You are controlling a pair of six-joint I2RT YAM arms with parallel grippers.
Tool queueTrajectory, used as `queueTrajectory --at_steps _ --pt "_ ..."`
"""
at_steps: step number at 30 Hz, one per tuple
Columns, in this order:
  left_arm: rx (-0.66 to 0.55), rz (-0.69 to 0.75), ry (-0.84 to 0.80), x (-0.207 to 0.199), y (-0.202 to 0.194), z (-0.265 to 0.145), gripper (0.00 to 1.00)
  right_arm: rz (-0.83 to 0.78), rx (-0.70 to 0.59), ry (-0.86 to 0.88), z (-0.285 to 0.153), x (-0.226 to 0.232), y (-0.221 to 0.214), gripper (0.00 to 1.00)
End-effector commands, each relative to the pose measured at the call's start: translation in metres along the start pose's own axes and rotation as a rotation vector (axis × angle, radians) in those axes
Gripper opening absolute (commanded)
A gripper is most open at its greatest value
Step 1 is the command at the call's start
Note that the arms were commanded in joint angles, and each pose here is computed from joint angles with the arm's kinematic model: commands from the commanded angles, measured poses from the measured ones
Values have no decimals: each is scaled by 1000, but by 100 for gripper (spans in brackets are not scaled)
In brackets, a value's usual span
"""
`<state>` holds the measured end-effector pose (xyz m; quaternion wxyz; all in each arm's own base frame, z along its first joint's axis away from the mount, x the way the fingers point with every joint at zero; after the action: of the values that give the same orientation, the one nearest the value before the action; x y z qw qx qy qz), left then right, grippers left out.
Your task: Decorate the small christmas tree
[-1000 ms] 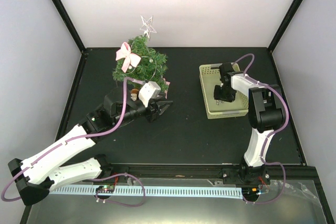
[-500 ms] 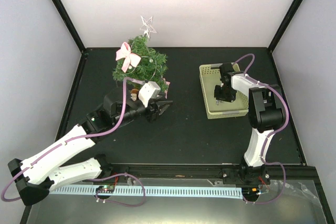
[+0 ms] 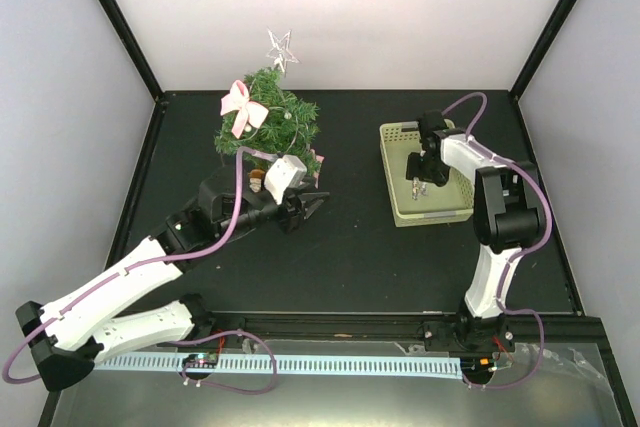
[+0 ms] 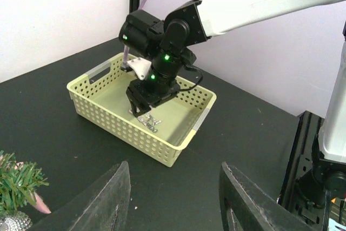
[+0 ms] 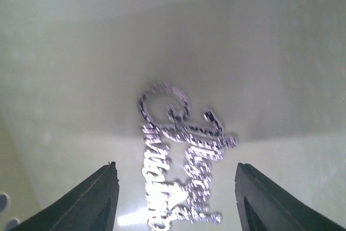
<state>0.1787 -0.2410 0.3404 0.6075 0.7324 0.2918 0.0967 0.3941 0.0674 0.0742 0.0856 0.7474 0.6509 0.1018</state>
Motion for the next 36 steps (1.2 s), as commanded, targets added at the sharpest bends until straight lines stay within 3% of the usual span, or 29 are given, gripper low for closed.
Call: queueTrajectory --at_steps 1,8,17,36 --pt "-33 2 -6 -2 16 -2 47 -4 -12 -5 5 5 16 62" --pt "-41 10 9 -2 21 -4 47 0 67 -43 22 2 11 63" --pt "-55 36 40 1 25 -11 47 -8 105 -21 33 5 7 47" --pt "-64 41 51 2 26 -12 47 -62 -1 -11 6 4 21 32"
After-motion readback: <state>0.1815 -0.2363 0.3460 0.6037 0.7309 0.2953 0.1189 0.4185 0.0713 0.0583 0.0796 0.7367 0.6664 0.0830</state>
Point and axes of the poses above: each gripper's point midway between its finger pads, its own z axis out along the fingers, its own x axis along the line the jaws close on, y = z × x, the point moved 4 cm from there along -z, back along the fingers, and after that the axes turned 1 degree about -z, right-handed, at the moved point
